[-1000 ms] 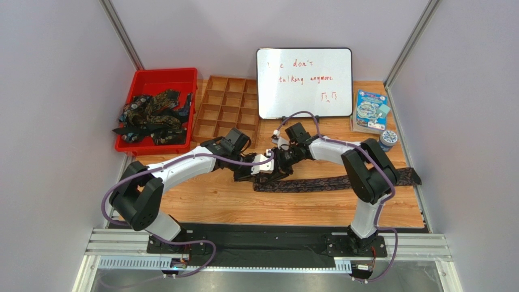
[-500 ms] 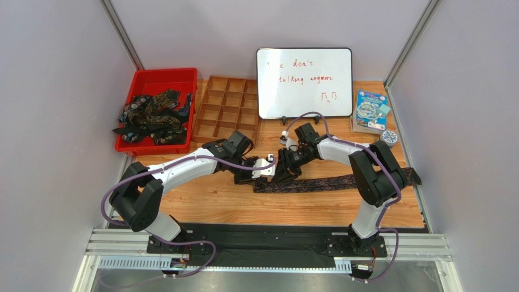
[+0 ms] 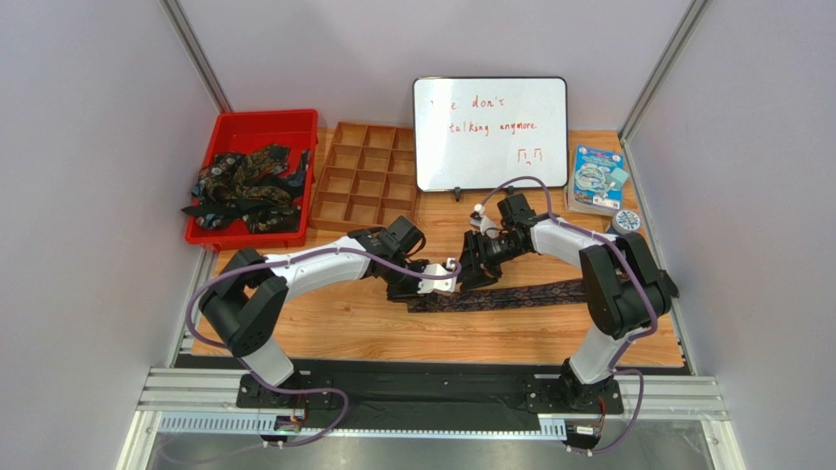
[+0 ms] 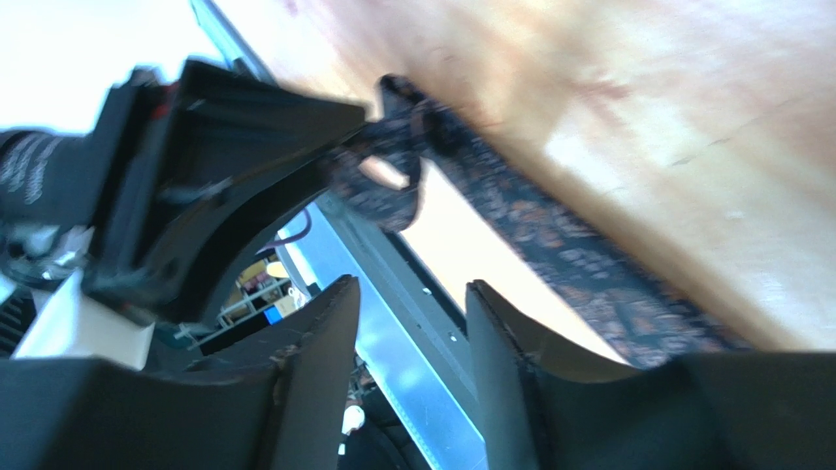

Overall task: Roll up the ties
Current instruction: Roll the tie at the center of the board.

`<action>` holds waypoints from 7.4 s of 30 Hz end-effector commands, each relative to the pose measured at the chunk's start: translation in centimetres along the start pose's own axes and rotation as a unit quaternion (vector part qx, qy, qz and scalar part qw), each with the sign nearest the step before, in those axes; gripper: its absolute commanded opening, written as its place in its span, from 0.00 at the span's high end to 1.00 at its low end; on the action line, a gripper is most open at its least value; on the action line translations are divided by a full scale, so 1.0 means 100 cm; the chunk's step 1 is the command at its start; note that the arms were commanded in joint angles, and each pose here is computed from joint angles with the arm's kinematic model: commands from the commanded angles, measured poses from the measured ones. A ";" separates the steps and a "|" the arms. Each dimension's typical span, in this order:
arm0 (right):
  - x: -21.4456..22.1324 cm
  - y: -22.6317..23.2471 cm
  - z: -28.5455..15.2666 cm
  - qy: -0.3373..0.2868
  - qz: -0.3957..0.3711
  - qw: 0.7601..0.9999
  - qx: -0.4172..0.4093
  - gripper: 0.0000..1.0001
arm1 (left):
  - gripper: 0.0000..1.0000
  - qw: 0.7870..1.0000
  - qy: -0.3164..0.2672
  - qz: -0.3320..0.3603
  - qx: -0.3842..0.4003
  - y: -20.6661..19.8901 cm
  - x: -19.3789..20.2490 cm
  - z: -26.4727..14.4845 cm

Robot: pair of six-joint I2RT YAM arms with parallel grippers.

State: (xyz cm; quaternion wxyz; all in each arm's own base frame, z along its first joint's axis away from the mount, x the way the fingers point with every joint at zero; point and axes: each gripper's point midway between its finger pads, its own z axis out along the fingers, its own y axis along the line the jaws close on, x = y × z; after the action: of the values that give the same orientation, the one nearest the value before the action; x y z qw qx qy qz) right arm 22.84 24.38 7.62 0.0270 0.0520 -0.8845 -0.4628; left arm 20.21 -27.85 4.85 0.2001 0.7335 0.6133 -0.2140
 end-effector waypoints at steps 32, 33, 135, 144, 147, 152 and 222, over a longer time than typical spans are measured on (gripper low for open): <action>0.001 -0.020 0.057 0.037 0.010 0.999 0.013 1.00 | 0.33 0.999 0.012 -0.007 -0.032 -0.001 -0.002 -0.009; 0.002 -0.020 0.056 0.038 0.009 0.999 0.012 1.00 | 0.33 0.999 0.019 -0.009 -0.031 -0.001 0.001 -0.007; -0.012 -0.002 0.037 0.035 0.025 0.999 -0.018 1.00 | 0.30 0.996 0.083 0.014 -0.006 0.013 -0.017 0.044; -0.016 0.002 0.038 0.033 0.028 0.999 -0.023 1.00 | 0.54 0.990 0.135 0.036 -0.032 0.024 0.010 0.047; -0.016 0.005 0.036 0.032 0.026 0.999 -0.027 1.00 | 0.58 0.990 0.130 0.046 -0.016 0.013 0.013 0.045; -0.019 0.002 0.036 0.026 0.021 0.999 -0.016 1.00 | 0.60 0.992 0.119 0.049 -0.001 0.005 0.011 0.042; -0.016 -0.046 0.053 0.038 0.047 0.997 0.045 1.00 | 0.64 1.000 -0.010 -0.021 -0.012 0.033 -0.064 0.032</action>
State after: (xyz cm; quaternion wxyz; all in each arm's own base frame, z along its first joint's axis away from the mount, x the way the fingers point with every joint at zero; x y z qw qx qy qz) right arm 23.53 26.53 1.81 0.0986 0.0287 -0.8949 -0.4343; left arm 22.28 -33.61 5.76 0.2095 0.7250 0.6264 -0.1950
